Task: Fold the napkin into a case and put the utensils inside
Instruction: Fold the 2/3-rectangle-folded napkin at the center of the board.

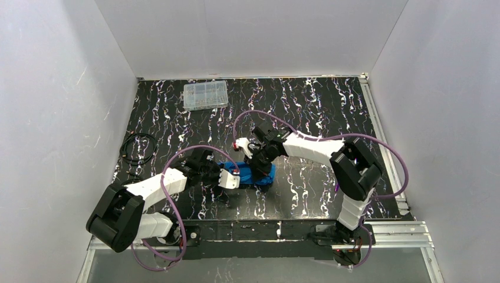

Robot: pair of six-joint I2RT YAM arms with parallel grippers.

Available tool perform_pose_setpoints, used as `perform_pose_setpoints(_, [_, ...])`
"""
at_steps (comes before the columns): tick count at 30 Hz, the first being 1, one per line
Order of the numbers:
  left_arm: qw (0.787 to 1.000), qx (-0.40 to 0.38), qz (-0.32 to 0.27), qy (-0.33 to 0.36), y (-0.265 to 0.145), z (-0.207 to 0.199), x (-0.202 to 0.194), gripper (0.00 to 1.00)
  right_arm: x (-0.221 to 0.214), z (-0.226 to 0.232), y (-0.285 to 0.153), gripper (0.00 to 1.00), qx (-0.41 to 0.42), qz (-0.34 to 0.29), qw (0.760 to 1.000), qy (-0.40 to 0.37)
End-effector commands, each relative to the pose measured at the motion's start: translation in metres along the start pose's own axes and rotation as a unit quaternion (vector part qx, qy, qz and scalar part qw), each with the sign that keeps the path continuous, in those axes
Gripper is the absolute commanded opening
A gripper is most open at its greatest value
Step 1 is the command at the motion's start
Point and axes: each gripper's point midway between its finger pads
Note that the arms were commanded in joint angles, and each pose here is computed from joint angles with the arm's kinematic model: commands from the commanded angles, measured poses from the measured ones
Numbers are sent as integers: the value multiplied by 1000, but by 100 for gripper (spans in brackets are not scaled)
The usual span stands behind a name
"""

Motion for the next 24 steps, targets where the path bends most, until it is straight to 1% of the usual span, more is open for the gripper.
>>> perform_pose_setpoints(1, [998,-60,3,-13,1,-38,-4,0,0,6,-15,1,48,32,998,11])
perform_pose_setpoints(8, [998,-65,-8,7,1,-40,-1,0,10,-1,-17,1,83,36,996,15])
perform_pose_setpoints(14, [998,-57,-14,9,2,-37,1,0,12,-15,-14,1,92,29,994,42])
perform_pose_setpoints(16, [999,-43,-13,-3,2,-29,2,0,10,-22,-9,1,89,34,994,54])
perform_pose_setpoints(19, [998,-26,-8,-52,-2,-14,4,0,5,-30,-3,1,89,42,992,76])
perform_pose_setpoints(21, [996,-23,-18,-78,-6,-8,8,0,1,-35,-2,1,99,40,989,98])
perform_pose_setpoints(24, [996,-23,-30,-80,-9,-7,12,0,4,-39,-3,1,124,28,985,121])
Point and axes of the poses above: each gripper's point midway between its finger pads, its own y axis out along the fingers, its own z axis along the line the jaws close on, x = y × z, and after that the axes turned 7 degrees about y, right-handed
